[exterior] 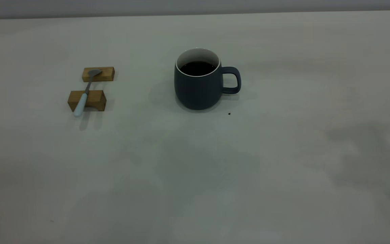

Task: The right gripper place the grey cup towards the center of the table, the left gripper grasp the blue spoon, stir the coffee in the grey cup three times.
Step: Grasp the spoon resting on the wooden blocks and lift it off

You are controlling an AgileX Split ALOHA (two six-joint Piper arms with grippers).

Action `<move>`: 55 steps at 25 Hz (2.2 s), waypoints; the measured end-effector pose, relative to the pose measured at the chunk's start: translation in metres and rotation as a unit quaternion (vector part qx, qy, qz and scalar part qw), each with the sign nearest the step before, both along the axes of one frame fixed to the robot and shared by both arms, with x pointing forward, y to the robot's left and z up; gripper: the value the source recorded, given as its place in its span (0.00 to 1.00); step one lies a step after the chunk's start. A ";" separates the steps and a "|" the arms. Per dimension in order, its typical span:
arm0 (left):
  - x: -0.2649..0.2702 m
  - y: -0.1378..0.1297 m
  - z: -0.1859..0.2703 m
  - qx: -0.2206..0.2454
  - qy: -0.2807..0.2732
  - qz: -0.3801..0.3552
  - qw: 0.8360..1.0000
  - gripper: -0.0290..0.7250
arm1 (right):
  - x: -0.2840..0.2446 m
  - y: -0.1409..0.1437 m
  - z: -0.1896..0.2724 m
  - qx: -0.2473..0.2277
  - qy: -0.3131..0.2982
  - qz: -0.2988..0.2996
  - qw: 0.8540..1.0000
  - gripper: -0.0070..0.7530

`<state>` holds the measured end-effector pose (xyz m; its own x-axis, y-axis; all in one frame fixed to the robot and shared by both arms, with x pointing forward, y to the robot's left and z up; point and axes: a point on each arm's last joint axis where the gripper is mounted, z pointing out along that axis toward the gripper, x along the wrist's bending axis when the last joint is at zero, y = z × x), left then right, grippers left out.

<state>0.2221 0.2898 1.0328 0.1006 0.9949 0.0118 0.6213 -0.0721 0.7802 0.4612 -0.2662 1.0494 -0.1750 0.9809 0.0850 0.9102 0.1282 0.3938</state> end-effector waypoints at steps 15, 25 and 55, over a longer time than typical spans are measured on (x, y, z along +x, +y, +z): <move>0.000 0.000 0.000 0.000 0.000 0.000 1.000 0.62 | -0.179 -0.035 -0.009 -0.032 -0.164 -0.106 0.980 0.65; 0.000 0.000 0.000 0.000 0.000 0.000 1.000 0.62 | -0.200 -0.037 -0.007 -0.028 -0.224 -0.124 0.966 0.65; 0.000 0.000 0.000 0.000 0.000 0.000 1.000 0.62 | -0.224 -0.038 -0.011 -0.017 -0.282 -0.126 0.951 0.65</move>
<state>0.2221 0.2898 1.0328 0.1006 0.9949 0.0118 0.6213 -0.0721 0.7802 0.2368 -0.3039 1.0384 0.0576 0.9982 0.0154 0.5590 -0.0450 0.8279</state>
